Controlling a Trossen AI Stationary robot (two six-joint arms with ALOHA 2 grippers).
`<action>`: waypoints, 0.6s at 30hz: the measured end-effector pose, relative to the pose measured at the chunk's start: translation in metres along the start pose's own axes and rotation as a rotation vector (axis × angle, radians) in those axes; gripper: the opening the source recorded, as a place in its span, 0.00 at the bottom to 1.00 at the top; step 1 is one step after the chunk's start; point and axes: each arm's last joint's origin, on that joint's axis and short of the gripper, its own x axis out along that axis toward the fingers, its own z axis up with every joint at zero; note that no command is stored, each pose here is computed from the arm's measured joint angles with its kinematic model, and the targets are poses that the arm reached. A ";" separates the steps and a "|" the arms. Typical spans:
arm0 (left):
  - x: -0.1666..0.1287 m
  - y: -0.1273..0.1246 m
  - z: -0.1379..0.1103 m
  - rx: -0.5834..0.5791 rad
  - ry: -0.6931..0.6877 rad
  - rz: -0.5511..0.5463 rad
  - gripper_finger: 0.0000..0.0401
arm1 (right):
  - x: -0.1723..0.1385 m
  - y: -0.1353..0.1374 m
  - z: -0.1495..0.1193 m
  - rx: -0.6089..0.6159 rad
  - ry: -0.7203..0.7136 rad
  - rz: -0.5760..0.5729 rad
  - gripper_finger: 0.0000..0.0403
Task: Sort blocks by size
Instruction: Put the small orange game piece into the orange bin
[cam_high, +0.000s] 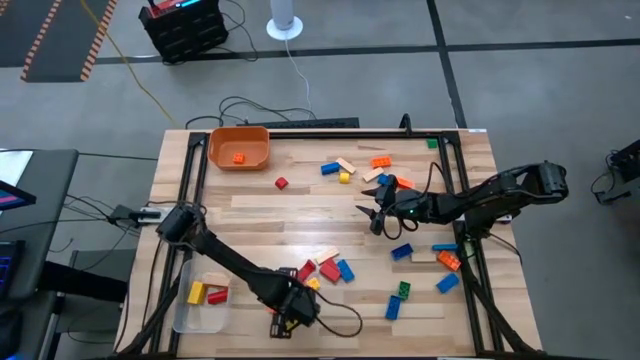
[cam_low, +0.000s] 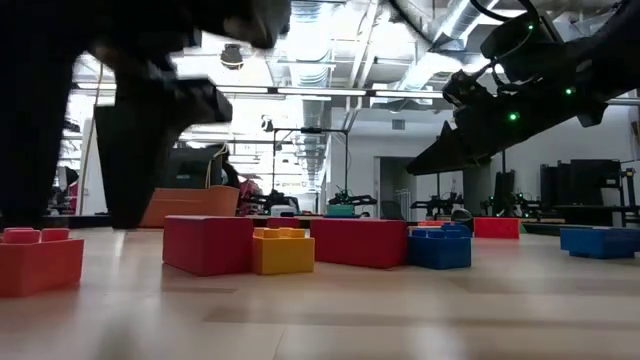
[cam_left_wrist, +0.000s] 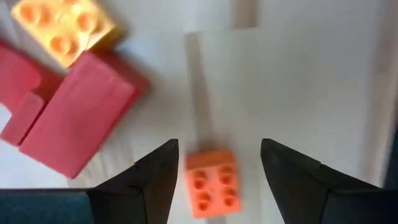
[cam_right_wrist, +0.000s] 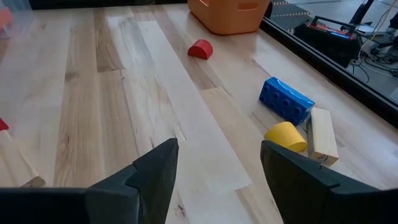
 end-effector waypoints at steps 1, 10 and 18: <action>-0.002 -0.002 0.000 0.006 0.001 0.004 0.55 | 0.000 0.000 0.000 0.000 0.000 0.000 0.64; -0.004 -0.012 -0.013 -0.123 0.079 0.041 0.55 | 0.000 0.000 0.000 0.000 0.002 0.000 0.64; 0.005 -0.016 -0.022 -0.159 0.098 0.061 0.55 | 0.000 0.000 -0.001 -0.002 0.006 -0.001 0.64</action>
